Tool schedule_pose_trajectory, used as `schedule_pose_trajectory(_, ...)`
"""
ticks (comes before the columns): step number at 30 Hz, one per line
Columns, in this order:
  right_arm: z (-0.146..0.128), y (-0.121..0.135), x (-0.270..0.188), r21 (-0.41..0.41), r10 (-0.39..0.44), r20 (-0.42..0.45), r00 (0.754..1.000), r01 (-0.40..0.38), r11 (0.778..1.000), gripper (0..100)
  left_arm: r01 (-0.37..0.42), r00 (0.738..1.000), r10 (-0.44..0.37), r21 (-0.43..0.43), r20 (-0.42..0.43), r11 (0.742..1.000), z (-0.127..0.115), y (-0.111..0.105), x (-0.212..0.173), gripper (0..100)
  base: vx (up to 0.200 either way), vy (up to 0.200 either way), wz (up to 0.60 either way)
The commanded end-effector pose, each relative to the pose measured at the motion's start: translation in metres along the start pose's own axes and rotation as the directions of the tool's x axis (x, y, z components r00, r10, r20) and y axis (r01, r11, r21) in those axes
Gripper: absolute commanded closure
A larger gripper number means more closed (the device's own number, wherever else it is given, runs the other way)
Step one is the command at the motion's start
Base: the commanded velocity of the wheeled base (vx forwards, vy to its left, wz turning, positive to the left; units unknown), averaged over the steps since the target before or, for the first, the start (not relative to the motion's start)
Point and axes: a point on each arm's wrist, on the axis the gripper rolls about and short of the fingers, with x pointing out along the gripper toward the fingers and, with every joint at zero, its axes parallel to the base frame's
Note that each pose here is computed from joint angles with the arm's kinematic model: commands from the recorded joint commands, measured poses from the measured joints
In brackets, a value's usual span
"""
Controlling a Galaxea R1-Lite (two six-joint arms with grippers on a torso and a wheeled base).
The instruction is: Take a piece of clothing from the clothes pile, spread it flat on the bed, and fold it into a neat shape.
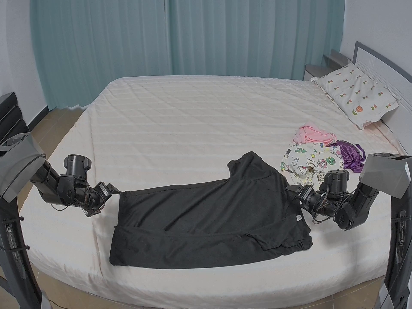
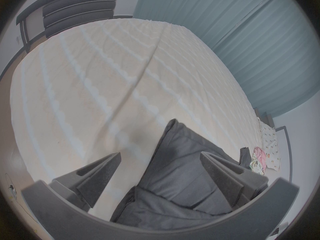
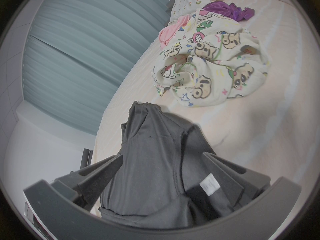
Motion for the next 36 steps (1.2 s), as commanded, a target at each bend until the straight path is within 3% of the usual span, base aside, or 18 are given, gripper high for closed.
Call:
schedule_pose_trajectory(1, -0.001, -0.001, 0.000, 0.000, -0.003, -0.004, 1.000, 0.003, 1.000, 0, -0.001, 1.000, 0.001, -0.001, 0.000, 1.000, 0.000, 0.001, 0.001, 0, 0.000, 0.000, 0.00)
schedule_pose_trajectory(18, -0.003, -0.001, 0.002, -0.003, -0.004, -0.008, 1.000, 0.004, 1.000, 0, 0.012, 1.000, -0.012, -0.004, -0.002, 1.000, 0.001, -0.001, 0.004, 0, 0.000, 0.000, 0.00)
schedule_pose_trajectory(22, -0.006, -0.002, 0.003, -0.004, -0.007, -0.015, 1.000, 0.007, 1.000, 0, 0.055, 0.998, -0.055, -0.002, -0.043, 0.998, -0.001, -0.002, 0.010, 0, 0.000, 0.000, 0.00)
schedule_pose_trajectory(30, -0.006, -0.003, 0.004, -0.003, -0.008, -0.016, 1.000, 0.008, 1.000, 0, 0.053, 0.997, -0.053, 0.012, -0.053, 0.999, -0.004, -0.007, 0.028, 0, 0.000, 0.000, 0.00)
schedule_pose_trajectory(36, -0.007, -0.003, 0.004, -0.005, -0.008, -0.018, 1.000, 0.008, 1.000, 0, 0.056, 0.997, -0.058, -0.056, -0.046, 0.997, -0.002, -0.009, 0.025, 0, 0.000, 0.000, 0.00)
